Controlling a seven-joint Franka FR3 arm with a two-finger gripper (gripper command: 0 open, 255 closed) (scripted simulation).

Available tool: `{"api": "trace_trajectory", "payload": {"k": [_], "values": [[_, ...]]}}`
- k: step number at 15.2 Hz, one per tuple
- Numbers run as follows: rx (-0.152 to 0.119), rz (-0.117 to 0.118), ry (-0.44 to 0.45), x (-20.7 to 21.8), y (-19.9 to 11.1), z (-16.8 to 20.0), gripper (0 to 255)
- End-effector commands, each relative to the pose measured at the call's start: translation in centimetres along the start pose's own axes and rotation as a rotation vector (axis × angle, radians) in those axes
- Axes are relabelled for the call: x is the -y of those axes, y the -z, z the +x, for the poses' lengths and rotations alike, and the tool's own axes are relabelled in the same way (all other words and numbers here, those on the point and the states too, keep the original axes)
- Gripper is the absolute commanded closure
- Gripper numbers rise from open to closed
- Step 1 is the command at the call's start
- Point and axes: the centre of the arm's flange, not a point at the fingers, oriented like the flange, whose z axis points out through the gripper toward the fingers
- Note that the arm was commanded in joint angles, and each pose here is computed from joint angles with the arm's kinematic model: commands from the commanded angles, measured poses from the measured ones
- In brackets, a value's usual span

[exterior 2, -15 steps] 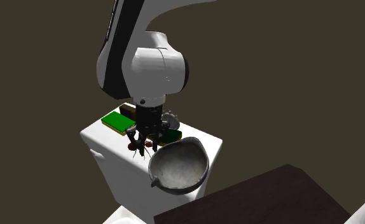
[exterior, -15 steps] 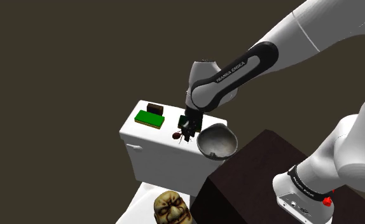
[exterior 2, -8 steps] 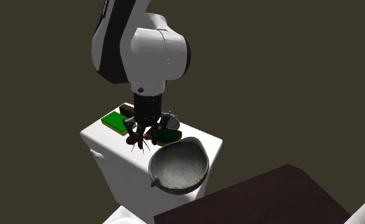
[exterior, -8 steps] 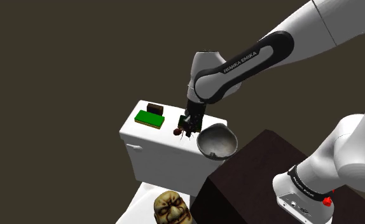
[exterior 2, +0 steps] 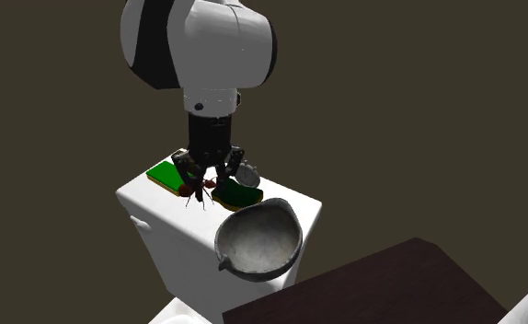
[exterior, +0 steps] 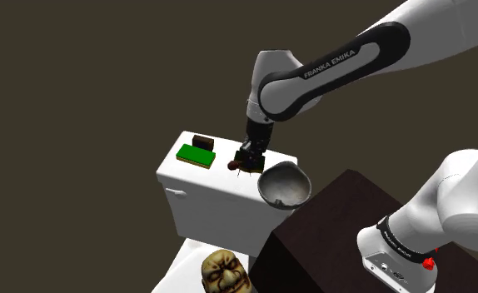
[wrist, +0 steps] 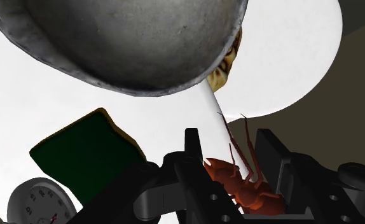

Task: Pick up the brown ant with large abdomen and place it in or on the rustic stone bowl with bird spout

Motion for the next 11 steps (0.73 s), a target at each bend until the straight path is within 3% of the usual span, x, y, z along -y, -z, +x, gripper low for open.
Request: {"api": "trace_trajectory", "payload": {"k": [1,11], "values": [[0.0,0.0,0.0,0.1,1.1,-0.1,255],[0.0,0.0,0.0,1.2,6.2,-0.8,255]]}}
